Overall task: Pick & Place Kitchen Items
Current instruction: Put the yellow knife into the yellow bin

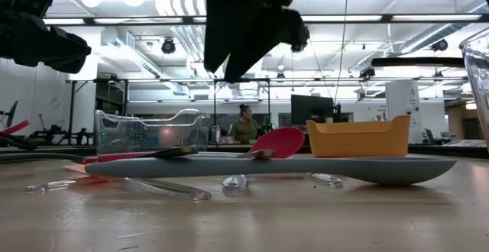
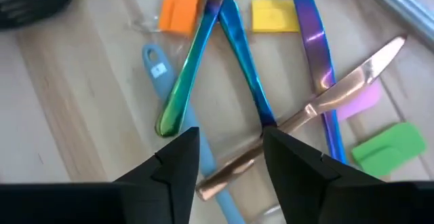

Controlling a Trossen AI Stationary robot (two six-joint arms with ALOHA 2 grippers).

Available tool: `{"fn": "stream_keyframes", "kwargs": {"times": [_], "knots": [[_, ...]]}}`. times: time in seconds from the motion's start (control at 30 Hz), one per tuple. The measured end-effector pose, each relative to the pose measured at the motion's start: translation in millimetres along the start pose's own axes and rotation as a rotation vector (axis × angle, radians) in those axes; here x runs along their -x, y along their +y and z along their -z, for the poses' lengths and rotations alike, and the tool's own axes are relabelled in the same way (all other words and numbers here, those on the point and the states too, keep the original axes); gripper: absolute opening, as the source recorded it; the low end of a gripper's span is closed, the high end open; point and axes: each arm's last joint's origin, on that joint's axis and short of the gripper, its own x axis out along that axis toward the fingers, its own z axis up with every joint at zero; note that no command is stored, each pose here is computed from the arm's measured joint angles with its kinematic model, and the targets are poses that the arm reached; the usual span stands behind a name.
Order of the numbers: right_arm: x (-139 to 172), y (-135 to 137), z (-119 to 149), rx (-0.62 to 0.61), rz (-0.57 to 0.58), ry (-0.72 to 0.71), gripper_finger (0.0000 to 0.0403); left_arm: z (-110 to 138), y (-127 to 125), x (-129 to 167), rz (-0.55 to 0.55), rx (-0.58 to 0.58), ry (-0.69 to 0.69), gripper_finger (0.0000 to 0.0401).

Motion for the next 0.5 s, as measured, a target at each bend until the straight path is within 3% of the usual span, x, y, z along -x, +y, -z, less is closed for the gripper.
{"fn": "stream_keyframes", "kwargs": {"times": [0.27,0.5], "knots": [[-27,-25,5,-0.145,0.061,0.09,0.0171,0,0,0,0.0,0.0,0.0,0.0023],[-40,-30,10,-0.183,0.063,0.097,0.0197,0,0,0,0.0,0.0,0.0,0.0023]]}}
